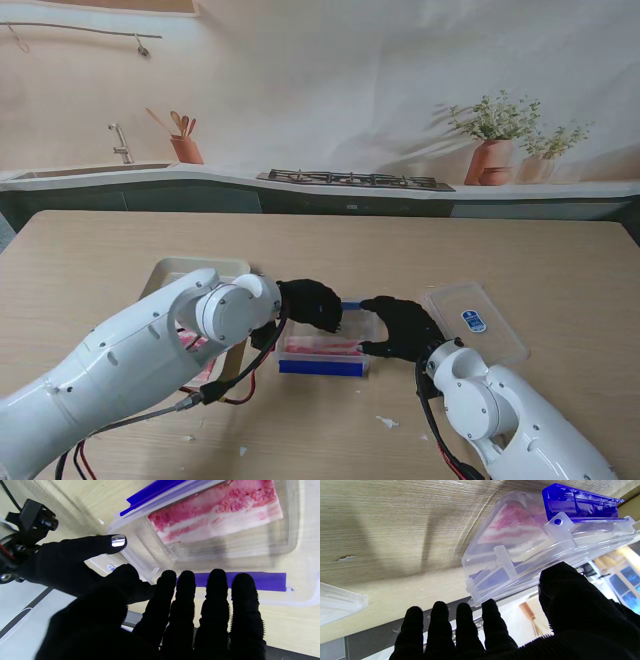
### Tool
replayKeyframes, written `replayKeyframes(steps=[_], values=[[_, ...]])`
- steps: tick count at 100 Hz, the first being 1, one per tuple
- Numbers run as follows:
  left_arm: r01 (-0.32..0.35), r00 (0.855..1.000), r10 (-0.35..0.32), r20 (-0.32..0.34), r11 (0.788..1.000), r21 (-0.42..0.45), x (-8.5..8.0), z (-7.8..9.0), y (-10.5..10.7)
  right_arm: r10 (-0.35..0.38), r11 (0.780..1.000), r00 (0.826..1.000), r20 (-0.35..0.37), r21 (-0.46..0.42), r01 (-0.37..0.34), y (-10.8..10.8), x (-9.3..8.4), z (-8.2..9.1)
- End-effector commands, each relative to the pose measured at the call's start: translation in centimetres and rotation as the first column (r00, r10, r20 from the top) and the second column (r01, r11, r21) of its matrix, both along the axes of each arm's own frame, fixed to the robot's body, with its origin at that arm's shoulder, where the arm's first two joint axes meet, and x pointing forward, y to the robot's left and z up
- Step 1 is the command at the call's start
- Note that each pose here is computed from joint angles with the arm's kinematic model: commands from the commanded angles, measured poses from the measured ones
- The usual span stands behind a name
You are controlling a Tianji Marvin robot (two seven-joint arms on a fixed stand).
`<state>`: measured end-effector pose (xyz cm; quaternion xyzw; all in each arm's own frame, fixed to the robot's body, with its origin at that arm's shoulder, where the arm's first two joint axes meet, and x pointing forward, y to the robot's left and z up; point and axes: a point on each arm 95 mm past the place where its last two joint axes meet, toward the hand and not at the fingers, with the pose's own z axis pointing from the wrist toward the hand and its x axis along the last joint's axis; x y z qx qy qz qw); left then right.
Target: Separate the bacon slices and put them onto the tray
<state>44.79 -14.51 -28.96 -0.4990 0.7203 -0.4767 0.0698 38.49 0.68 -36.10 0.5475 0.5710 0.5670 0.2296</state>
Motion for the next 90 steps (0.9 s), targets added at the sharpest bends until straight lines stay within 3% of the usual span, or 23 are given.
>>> replayKeyframes(steps=[1,90], values=[[0.006,1.0,-0.006,-0.013,1.0,0.005,-0.2,-0.7,-0.6,0.01,1.0,1.0,-0.015,0.007,-0.01,0.5,-0.3,-0.1],[-0.065,0.993,0.069,-0.101,0.997,0.037,0.8,-4.6,-2.3,0.01,1.0,1.0,-0.02,0.003,-0.01,0.5,-0.4,-0.2]])
